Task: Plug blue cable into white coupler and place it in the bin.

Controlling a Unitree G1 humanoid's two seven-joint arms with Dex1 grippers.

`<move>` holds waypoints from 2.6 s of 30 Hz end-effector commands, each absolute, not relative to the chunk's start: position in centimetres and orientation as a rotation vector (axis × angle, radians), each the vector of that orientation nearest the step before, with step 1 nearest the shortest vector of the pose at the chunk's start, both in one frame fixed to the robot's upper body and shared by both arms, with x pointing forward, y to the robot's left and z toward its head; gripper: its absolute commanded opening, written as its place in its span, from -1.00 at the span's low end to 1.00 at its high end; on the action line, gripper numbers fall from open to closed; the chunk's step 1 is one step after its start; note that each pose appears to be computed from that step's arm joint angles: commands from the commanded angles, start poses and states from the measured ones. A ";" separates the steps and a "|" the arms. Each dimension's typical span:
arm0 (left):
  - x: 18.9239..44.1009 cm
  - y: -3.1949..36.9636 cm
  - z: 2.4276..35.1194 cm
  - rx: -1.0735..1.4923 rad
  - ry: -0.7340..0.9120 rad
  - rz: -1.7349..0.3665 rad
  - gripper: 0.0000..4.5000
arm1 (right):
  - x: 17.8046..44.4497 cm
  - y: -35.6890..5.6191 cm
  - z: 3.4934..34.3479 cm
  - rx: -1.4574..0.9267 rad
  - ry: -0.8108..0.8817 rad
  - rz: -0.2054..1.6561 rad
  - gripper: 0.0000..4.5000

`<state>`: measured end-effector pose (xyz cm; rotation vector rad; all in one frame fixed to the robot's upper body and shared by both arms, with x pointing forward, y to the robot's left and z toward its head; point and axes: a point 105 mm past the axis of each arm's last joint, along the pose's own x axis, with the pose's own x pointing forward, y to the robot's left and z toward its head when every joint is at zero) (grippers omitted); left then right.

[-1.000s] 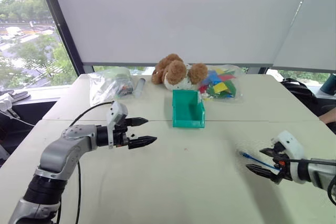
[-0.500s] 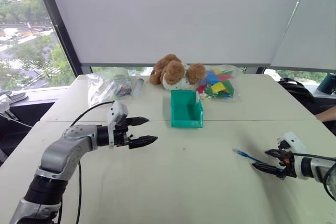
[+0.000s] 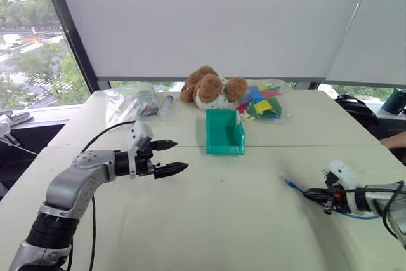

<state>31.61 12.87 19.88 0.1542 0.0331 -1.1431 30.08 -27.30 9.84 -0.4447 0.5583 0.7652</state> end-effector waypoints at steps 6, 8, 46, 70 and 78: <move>31.7 11.9 21.3 0.189 -0.021 -1.191 1.00 | 29.4 -13.9 13.0 -0.581 0.375 1.221 -0.99; 31.7 11.8 21.3 0.191 -0.020 -1.199 1.00 | 29.3 -11.7 12.7 -0.599 0.363 1.285 -0.99; 30.2 8.8 7.0 0.447 0.238 -1.534 0.61 | 27.3 -11.7 14.2 -0.627 0.321 1.141 1.00; 34.0 6.3 16.5 0.409 -0.136 -1.363 -1.00 | 25.0 -12.3 15.4 0.160 0.347 0.937 1.00; 34.3 5.9 17.0 0.405 -0.167 -1.356 -1.00 | 28.4 -10.4 16.0 0.444 0.307 0.840 1.00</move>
